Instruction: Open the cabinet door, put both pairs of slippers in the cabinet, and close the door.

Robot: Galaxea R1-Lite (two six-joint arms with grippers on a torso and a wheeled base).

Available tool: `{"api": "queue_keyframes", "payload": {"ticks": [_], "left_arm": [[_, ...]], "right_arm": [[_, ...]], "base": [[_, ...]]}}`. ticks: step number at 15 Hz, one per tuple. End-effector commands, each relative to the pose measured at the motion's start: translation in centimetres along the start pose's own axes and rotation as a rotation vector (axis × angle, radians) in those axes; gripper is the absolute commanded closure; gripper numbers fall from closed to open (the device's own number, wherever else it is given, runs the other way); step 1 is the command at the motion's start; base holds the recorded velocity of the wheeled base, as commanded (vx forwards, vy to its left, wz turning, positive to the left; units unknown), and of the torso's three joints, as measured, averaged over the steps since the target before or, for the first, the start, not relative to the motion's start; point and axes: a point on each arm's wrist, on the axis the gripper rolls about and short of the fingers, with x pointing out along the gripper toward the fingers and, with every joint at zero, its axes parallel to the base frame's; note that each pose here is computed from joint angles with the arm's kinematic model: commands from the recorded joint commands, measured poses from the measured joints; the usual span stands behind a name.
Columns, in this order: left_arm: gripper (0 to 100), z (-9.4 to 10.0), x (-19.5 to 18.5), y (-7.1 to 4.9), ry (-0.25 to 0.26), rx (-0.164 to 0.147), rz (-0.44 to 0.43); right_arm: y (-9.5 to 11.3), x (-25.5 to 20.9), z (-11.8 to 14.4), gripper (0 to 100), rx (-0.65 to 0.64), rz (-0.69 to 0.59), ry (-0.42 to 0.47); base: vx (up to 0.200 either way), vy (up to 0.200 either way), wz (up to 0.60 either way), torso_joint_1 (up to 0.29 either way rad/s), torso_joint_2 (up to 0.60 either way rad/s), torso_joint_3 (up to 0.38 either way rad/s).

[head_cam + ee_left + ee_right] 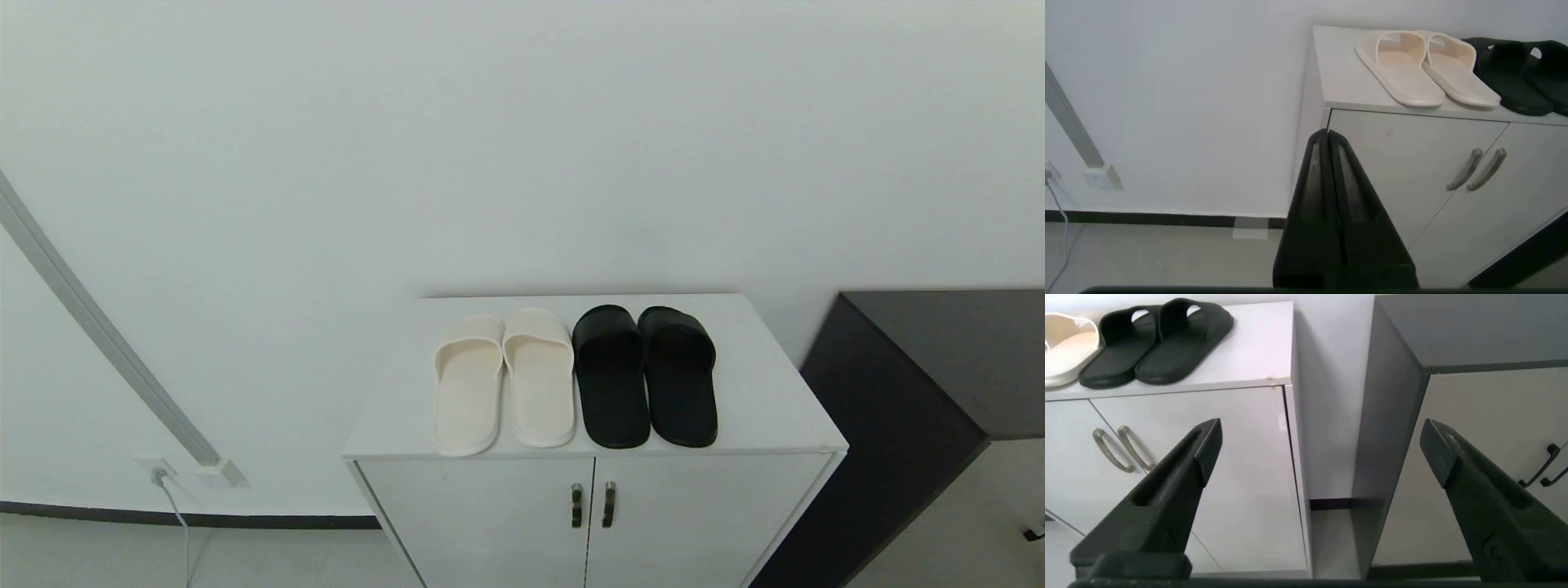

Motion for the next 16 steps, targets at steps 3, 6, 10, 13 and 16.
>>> {"api": "queue_keyframes", "payload": {"ticks": [3,6,10,13,16], "left_arm": [[100,0.0,0.0,0.0,0.0,-0.002,-0.001],[100,0.0,0.0,0.0,0.0,-0.002,0.0],[100,0.0,0.0,0.0,0.0,-0.002,-0.001],[100,0.0,0.0,0.0,0.0,-0.002,-0.003],[100,0.0,0.0,0.0,0.0,-0.004,-0.001]], "right_arm": [[0.0,0.01,0.01,0,-0.002,0.0,0.002],[0.0,0.0,0.0,0,-0.004,0.0,0.0],[0.0,0.0,0.0,0,0.001,0.0,0.0],[-0.01,0.0,0.02,0,0.004,-0.003,-0.002],[0.0,0.0,-0.01,0,-0.018,0.0,0.002]], "base": [[0.0,0.0,0.0,0.0,0.0,0.0],[0.0,0.0,0.0,0.0,0.0,0.0],[0.0,0.0,0.0,0.0,0.0,0.0],[0.0,0.0,0.0,0.0,0.0,0.0],[0.0,0.0,0.0,0.0,0.0,0.0]]}}
